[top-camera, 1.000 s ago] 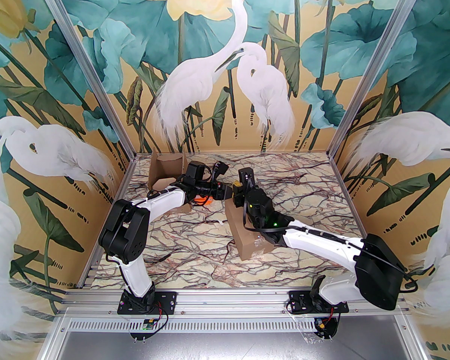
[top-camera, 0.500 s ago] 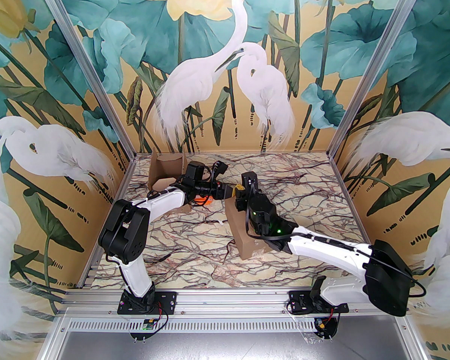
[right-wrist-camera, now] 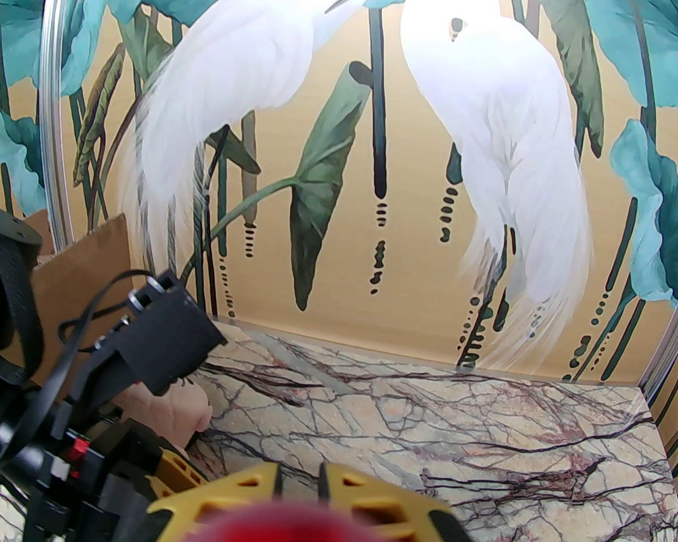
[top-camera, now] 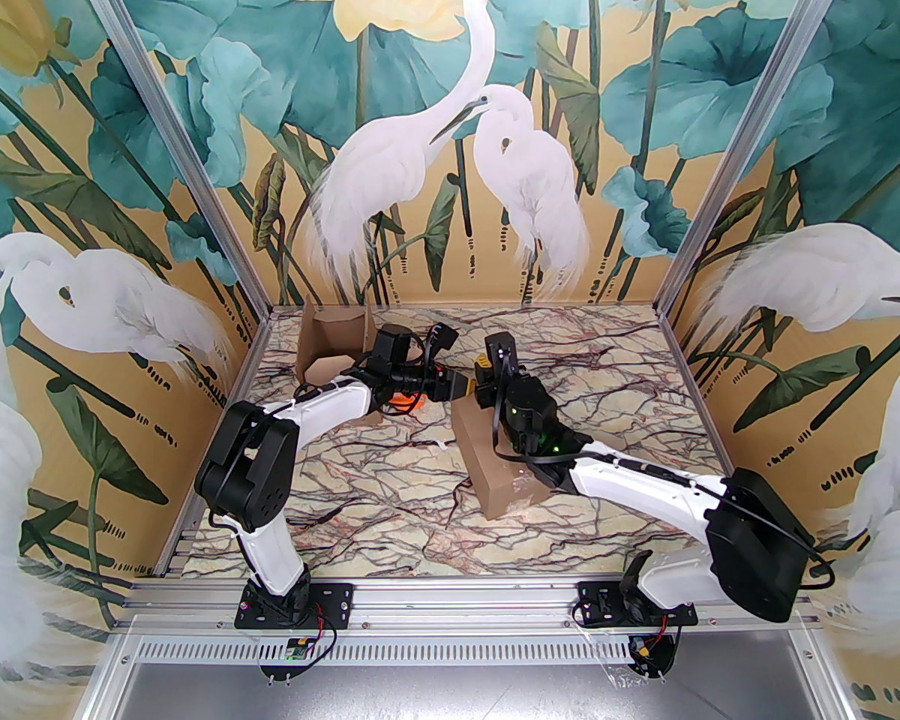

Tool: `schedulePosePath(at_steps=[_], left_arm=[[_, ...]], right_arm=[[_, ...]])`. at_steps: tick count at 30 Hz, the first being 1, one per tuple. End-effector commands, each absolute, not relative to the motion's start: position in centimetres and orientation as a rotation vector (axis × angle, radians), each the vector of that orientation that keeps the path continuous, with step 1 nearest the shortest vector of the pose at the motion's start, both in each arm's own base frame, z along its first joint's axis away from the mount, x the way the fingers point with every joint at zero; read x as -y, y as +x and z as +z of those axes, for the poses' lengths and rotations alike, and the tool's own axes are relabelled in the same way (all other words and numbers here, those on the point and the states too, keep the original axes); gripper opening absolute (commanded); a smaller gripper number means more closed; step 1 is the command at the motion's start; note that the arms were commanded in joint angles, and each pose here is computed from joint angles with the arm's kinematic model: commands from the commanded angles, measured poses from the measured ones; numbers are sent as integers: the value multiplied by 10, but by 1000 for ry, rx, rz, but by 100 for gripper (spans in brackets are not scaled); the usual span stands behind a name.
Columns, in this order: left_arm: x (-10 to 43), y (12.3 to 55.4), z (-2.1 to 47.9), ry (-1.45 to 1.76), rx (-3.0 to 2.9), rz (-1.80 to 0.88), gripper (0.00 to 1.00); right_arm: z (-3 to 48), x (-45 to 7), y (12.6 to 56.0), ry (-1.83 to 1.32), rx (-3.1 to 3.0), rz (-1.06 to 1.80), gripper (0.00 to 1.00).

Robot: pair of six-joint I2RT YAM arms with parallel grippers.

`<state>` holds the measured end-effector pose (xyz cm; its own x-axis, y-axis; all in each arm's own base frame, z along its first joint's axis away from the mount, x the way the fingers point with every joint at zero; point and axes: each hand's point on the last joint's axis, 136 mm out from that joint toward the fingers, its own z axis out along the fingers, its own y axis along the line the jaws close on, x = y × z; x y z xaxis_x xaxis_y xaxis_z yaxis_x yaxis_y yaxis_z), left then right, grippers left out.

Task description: Unpack the express box

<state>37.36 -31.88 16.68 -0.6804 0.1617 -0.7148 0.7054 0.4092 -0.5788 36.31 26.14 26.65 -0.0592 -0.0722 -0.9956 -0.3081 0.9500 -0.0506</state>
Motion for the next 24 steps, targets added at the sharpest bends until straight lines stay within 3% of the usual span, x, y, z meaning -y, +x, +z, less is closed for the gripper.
schedulePosePath(at_steps=[1, 24], left_arm=[[300, 370, 100, 639, -2340, -1088, 38], [297, 370, 94, 626, -2365, -1049, 36]], right_arm=[[284, -273, 364, -301, -1579, 268, 0], [258, -265, 361, -328, -1651, 204, 0]])
